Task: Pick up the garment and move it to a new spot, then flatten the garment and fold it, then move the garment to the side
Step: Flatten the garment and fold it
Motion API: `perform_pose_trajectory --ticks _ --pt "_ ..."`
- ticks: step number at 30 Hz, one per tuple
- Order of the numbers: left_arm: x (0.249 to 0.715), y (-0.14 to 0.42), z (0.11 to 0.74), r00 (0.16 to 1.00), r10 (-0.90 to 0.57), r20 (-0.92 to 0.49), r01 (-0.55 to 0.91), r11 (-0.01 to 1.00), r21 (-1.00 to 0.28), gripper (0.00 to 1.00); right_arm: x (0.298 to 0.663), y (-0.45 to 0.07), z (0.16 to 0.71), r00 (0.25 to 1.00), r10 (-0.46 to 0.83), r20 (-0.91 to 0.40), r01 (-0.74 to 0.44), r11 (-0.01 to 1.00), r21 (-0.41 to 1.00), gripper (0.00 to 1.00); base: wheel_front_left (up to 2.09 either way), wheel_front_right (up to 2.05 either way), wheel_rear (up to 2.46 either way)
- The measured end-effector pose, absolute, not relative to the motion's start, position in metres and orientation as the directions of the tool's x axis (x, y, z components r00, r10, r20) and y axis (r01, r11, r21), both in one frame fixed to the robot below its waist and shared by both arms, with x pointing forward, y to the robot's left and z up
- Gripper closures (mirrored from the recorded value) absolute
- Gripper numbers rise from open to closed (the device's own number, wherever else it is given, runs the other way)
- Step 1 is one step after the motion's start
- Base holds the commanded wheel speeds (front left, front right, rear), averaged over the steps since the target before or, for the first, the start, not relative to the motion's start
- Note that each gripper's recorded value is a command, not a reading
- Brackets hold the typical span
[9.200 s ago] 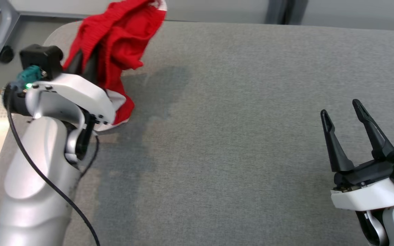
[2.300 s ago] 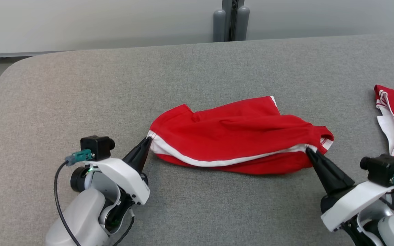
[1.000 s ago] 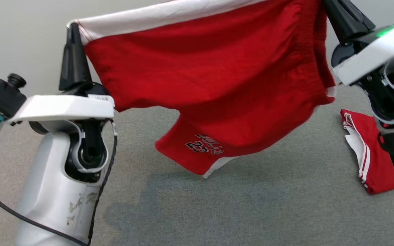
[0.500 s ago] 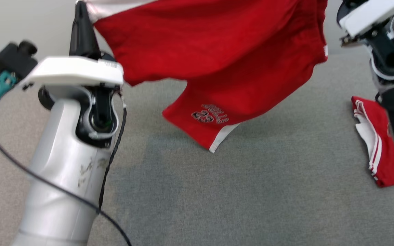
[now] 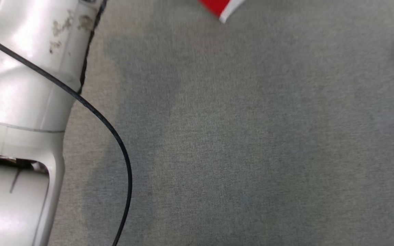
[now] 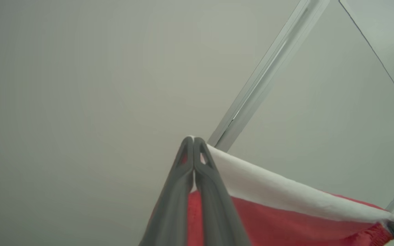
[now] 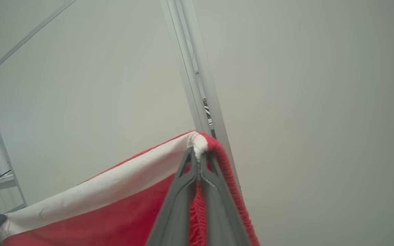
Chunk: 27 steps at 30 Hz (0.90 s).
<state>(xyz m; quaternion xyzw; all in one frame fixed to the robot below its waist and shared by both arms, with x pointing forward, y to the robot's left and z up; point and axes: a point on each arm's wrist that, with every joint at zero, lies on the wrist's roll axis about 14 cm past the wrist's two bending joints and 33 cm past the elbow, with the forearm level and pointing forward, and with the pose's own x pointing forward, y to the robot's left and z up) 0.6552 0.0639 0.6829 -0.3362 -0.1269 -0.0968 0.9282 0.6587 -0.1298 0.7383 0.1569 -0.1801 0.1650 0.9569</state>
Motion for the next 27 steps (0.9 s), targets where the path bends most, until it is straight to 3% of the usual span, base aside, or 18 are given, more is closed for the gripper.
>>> perform_pose_trajectory --ticks 4,8,13,18,27 --pt "0.676 0.070 0.690 0.922 -0.077 0.379 0.306 0.743 -0.595 1.00 0.681 -0.123 0.720 0.851 0.263 0.454 -0.387 0.899 0.205 1.00 0.00 0.00 0.00" --pt "0.689 0.079 0.668 0.910 -0.065 0.408 0.322 0.730 -0.603 1.00 0.698 -0.126 0.693 0.847 0.235 0.476 -0.411 0.858 0.308 1.00 0.00 0.00 0.00" --pt "0.701 0.079 0.580 0.960 -0.079 0.270 0.239 0.737 -0.633 1.00 0.711 -0.129 0.572 0.930 0.236 0.283 -0.337 0.856 0.392 1.00 0.00 0.00 0.00" --pt "0.695 0.076 0.499 0.989 -0.104 0.101 0.145 0.761 -0.632 1.00 0.698 -0.118 0.476 0.957 0.276 0.091 -0.286 0.841 0.458 1.00 0.00 0.00 0.00" --pt "0.651 0.077 0.436 0.988 -0.127 -0.087 0.049 0.795 -0.605 1.00 0.644 -0.110 0.429 0.951 0.302 -0.059 -0.204 0.762 0.614 1.00 0.00 0.00 0.00"
